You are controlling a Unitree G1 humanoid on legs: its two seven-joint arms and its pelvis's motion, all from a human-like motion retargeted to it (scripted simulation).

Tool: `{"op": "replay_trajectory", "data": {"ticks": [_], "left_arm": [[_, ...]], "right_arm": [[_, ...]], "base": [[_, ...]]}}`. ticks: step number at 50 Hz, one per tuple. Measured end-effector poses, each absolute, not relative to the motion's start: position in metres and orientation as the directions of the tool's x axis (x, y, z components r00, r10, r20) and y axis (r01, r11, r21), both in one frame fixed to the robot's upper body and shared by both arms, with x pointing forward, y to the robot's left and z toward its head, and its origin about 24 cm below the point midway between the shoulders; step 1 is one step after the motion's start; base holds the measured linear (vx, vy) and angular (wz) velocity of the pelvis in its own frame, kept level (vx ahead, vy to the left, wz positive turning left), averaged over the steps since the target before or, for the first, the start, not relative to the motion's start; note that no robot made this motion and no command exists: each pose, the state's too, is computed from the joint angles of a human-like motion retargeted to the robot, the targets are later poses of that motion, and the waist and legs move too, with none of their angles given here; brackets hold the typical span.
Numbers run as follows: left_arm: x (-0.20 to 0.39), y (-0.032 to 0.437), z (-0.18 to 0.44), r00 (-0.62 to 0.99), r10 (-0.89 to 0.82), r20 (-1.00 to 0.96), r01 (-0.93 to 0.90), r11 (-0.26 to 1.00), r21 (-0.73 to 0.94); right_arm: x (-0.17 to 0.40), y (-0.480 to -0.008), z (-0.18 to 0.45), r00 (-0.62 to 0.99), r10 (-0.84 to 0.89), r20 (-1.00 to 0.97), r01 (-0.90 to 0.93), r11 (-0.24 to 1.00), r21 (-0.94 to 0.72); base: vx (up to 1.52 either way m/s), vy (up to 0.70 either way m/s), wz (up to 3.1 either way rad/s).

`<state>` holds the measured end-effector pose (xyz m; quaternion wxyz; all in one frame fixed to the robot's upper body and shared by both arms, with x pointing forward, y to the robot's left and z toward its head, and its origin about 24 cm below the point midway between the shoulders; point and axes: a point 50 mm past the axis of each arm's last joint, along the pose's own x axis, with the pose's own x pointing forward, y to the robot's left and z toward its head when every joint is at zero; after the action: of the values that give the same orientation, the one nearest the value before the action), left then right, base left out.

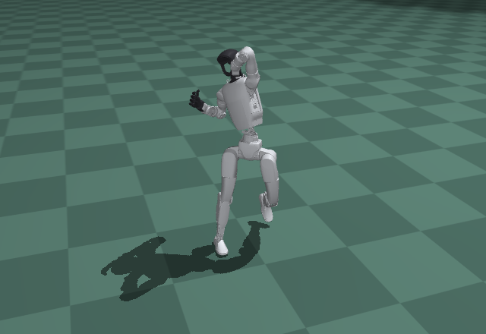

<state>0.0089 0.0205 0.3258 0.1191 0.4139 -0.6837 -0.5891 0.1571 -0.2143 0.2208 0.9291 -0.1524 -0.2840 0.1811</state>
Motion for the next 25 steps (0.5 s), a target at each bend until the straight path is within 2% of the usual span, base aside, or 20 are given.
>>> {"op": "replay_trajectory", "data": {"ticks": [3,12,18,22,25], "left_arm": [[0.019,0.022,0.331,-0.603,-0.742,-0.293,-0.412,-0.024,0.911],[0.032,0.033,0.346,-0.602,-0.789,-0.124,-0.218,0.013,0.976],[0.041,0.041,0.358,-0.581,-0.814,-0.026,-0.148,0.075,0.986],[0.060,0.052,0.373,-0.504,-0.851,0.145,-0.049,0.197,0.979],[0.084,0.066,0.386,-0.373,-0.880,0.293,-0.016,0.322,0.946]], "right_arm": [[0.162,-0.203,0.212,0.752,0.412,0.514,-0.292,0.908,-0.301],[0.189,-0.159,0.219,0.614,0.404,0.679,-0.355,0.909,-0.219],[0.196,-0.154,0.233,0.559,0.417,0.717,-0.309,0.907,-0.287],[0.190,-0.155,0.237,0.546,0.419,0.726,-0.189,0.905,-0.380],[0.182,-0.157,0.244,0.515,0.443,0.734,-0.062,0.873,-0.483]], "base": [[-0.16,0.26,-1.51],[-0.30,0.28,-0.10],[-0.34,0.23,0.55],[-0.24,0.12,0.71],[-0.14,0.07,0.93]]}}
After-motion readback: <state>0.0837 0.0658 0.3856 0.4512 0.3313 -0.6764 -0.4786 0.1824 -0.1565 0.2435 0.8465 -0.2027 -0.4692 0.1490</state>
